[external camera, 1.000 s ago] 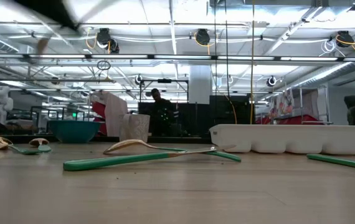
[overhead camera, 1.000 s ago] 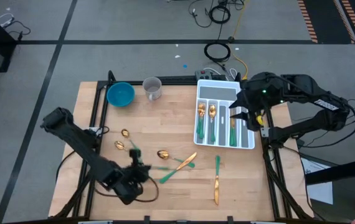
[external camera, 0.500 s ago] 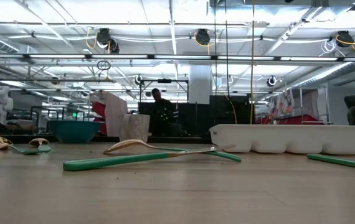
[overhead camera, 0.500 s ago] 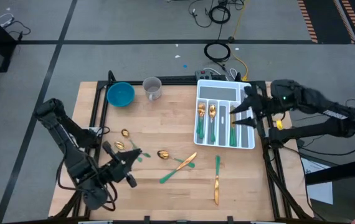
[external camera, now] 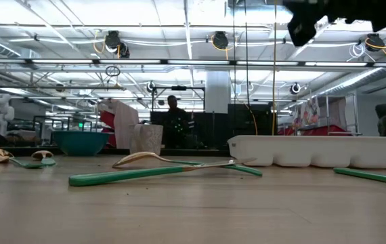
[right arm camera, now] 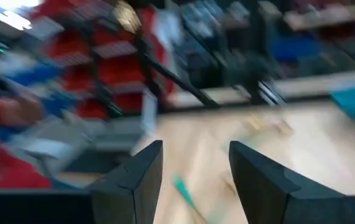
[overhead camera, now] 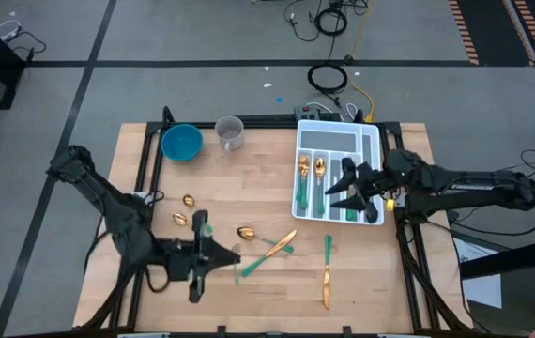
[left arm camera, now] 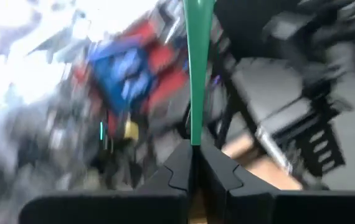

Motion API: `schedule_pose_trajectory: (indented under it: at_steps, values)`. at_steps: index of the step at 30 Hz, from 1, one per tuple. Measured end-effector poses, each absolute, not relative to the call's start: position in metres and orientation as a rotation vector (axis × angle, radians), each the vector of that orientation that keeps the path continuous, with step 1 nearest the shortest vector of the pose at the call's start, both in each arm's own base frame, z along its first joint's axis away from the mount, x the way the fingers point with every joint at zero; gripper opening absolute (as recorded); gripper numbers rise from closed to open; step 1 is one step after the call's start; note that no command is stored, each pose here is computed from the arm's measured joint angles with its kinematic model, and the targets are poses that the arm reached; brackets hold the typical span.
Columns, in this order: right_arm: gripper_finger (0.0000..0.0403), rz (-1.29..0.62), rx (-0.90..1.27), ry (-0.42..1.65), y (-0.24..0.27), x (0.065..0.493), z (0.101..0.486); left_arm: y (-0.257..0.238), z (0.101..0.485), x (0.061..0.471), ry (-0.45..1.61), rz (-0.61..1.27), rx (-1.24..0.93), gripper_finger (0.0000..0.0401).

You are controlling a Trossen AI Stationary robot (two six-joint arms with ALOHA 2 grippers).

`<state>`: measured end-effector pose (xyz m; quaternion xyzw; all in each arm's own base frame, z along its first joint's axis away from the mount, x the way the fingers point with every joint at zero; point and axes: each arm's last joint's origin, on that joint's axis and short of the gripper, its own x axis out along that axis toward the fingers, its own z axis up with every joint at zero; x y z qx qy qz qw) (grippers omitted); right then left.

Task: Sort silverware
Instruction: Put the green fork into the white silverware organizer

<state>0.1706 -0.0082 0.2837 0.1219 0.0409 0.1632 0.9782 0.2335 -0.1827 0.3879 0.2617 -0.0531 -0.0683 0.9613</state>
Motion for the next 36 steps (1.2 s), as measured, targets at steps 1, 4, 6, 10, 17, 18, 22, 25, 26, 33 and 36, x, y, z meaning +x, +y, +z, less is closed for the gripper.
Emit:
schedule_pose_trajectory:
  at_steps: [1,4,6,10,17,18,22,25,26,33,36]
  values:
    - [0.0178,0.376,0.245,0.016,-0.006,0.171,0.283,-0.182,0.390,0.234,-0.158,-0.195,0.584,0.0020]
    - [0.0178,0.469,0.212,-0.220,0.003,0.166,0.281,-0.186,0.389,0.238,-0.294,-0.357,0.800,0.0020]
    - [0.0178,0.485,0.198,-0.363,0.008,0.159,0.275,-0.187,0.384,0.246,-0.356,-0.404,0.940,0.0020]
    - [0.0178,0.430,0.224,-0.525,0.013,0.152,0.264,-0.184,0.374,0.265,-0.410,-0.399,1.111,0.0020]
    - [0.0178,0.375,0.213,-0.445,0.022,0.177,0.256,-0.165,0.356,0.299,-0.421,-0.409,1.157,0.0019]
    - [0.0178,0.383,0.205,-0.436,0.024,0.182,0.258,-0.162,0.355,0.303,-0.432,-0.415,1.156,0.0017]
    - [0.0178,0.442,0.160,-0.396,0.034,0.208,0.270,-0.149,0.356,0.311,-0.536,-0.499,1.146,0.0014]
    - [0.0178,0.555,0.139,-0.368,0.043,0.226,0.282,-0.141,0.357,0.313,-0.589,-0.556,1.119,0.0013]
    - [0.0178,0.585,0.135,-0.364,0.046,0.231,0.286,-0.139,0.357,0.314,-0.601,-0.577,1.110,0.0013]
    - [0.0178,0.635,0.112,-0.316,0.061,0.256,0.294,-0.125,0.358,0.318,-0.667,-0.681,1.094,0.0012]
    - [0.0178,0.634,0.120,-0.307,0.061,0.262,0.291,-0.122,0.357,0.318,-0.678,-0.713,1.093,0.0011]
